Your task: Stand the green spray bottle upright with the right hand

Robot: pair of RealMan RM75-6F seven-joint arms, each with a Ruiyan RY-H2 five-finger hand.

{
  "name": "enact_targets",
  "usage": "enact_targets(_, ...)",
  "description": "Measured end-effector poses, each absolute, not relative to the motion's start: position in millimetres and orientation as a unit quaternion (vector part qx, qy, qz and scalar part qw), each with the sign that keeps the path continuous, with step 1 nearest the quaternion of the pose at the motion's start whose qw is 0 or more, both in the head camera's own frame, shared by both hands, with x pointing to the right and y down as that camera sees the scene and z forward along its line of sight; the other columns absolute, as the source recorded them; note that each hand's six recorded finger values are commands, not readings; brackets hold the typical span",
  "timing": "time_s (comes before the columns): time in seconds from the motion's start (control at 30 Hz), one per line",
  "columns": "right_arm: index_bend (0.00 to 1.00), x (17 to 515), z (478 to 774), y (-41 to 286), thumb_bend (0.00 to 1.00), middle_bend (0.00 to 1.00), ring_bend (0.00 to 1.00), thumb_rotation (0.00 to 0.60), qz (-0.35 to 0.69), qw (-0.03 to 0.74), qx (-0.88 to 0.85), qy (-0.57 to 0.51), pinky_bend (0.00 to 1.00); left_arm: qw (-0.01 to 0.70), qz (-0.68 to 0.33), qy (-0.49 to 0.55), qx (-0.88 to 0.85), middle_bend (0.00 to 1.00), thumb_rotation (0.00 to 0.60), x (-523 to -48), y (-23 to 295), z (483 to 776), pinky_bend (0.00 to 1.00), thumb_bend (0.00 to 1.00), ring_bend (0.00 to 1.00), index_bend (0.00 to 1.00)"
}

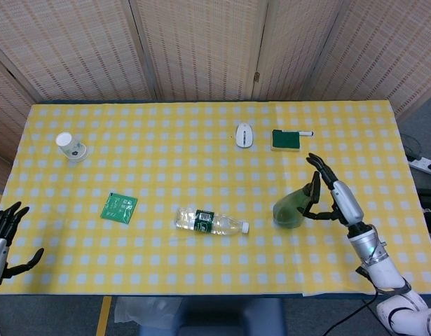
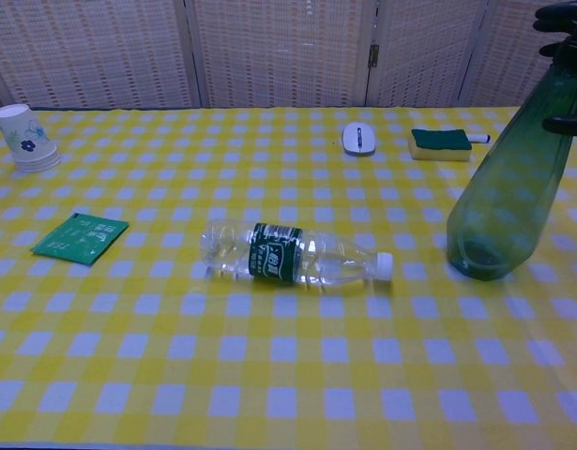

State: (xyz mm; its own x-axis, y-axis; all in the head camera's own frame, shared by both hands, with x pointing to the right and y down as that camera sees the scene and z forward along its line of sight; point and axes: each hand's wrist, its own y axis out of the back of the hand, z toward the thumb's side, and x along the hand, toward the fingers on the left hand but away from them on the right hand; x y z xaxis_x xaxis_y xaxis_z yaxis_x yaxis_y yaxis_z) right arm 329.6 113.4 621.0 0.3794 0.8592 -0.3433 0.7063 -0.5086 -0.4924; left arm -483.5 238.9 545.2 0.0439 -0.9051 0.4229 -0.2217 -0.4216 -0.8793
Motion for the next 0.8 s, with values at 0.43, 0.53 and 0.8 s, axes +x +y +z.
enact_targets(0.43, 0.00, 373.9, 603.9, 141.2, 0.23, 0.00, 0.04, 0.600, 0.311, 0.148, -0.796, -0.497, 0.00, 0.320, -0.539, 0.431, -0.649, 0.04, 0.494, -482.5, 239.1, 545.7, 0.00, 0.36, 0.06, 0.00)
enact_targets(0.53, 0.00, 387.8, 599.7, 153.9, 0.23, 0.00, 0.03, 0.600, 0.333, 0.167, -0.786, -0.493, 0.00, 0.323, -0.539, 0.430, -0.648, 0.04, 0.494, -481.1, 239.4, 545.0, 0.00, 0.36, 0.06, 0.00)
enact_targets(0.8, 0.00, 418.5, 595.4, 183.5, 0.23, 0.00, 0.02, 0.600, 0.461, 0.284, -0.720, -0.434, 0.00, 0.335, -0.537, 0.428, -0.646, 0.05, 0.494, -476.7, 240.8, 542.3, 0.00, 0.36, 0.06, 0.00)
